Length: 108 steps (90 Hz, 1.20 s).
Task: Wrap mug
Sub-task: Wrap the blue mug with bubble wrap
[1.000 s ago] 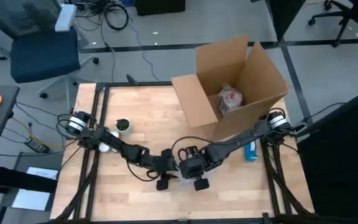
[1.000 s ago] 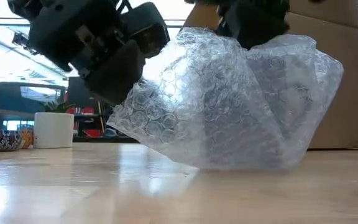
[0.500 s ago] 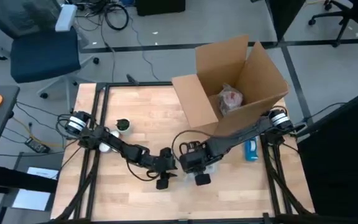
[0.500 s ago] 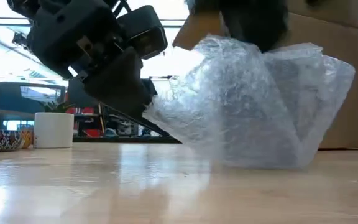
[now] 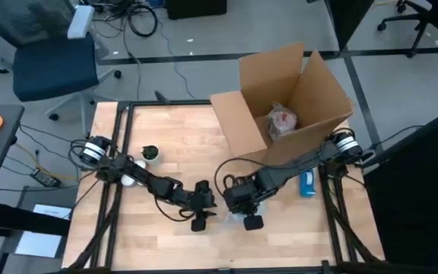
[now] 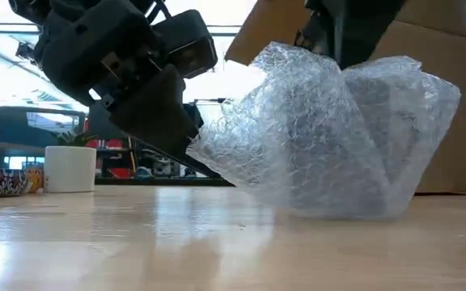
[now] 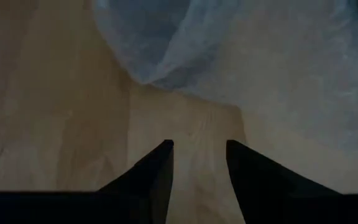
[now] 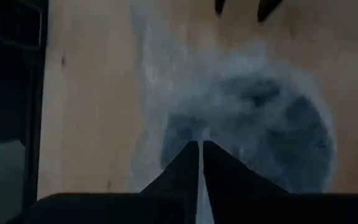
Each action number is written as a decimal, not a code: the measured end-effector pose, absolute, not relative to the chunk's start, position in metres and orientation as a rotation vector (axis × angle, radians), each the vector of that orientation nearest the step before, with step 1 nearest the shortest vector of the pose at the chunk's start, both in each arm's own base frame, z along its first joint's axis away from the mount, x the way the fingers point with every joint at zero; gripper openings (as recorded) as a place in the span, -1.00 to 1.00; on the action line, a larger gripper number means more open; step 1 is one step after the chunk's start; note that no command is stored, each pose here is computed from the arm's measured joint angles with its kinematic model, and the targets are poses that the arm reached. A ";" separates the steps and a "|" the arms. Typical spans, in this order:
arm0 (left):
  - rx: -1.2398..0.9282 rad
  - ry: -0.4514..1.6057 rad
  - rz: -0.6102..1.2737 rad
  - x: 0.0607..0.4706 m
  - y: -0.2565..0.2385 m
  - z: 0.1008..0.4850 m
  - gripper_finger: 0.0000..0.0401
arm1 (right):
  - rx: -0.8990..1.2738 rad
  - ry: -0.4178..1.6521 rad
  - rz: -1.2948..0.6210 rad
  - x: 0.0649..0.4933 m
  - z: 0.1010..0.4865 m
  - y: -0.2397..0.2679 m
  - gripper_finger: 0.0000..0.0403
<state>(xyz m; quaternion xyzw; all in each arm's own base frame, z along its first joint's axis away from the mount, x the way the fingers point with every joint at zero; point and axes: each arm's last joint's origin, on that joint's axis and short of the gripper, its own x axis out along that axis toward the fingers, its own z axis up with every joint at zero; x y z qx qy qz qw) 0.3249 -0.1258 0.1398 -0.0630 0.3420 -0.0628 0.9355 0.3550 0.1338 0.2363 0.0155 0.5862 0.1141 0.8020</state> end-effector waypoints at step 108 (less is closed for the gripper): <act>-0.112 0.718 -0.095 0.323 -0.124 0.138 -0.35 | 0.078 1.410 0.290 0.338 0.253 0.138 -1.00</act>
